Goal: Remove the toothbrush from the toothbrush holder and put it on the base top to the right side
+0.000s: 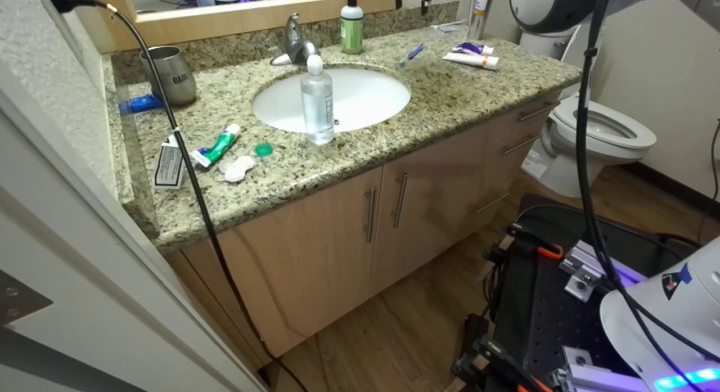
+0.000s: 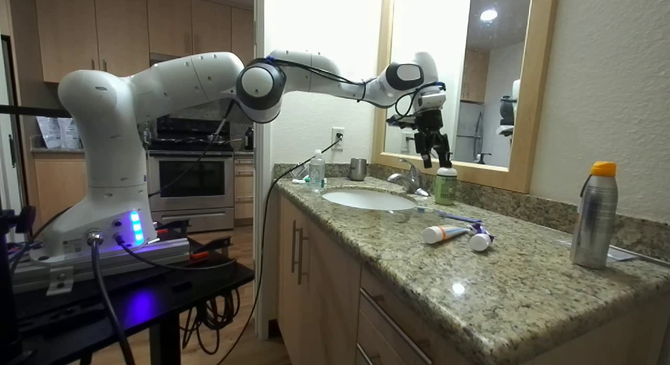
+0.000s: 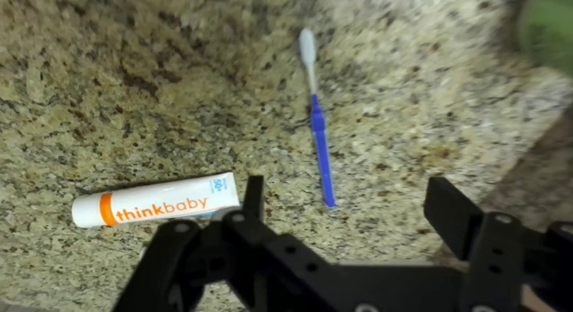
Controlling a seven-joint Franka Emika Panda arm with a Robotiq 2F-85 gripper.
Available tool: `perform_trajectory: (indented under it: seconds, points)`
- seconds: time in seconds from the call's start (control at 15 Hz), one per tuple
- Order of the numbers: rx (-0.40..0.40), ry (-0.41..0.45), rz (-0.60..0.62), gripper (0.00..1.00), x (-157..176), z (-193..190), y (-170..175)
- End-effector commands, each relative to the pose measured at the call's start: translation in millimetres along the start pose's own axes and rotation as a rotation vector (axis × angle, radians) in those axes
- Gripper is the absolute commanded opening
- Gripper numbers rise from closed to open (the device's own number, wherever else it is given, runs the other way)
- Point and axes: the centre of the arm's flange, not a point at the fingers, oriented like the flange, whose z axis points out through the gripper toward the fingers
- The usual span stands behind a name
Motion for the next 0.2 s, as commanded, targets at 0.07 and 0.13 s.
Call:
perform_trajectory:
  seconds: [0.07, 0.13]
  points:
    - [0.204, -0.111, -0.121, 1.0, -44.7, -116.7, 14.7]
    - [0.146, -0.062, -0.061, 1.0, -25.5, -82.1, -17.9]
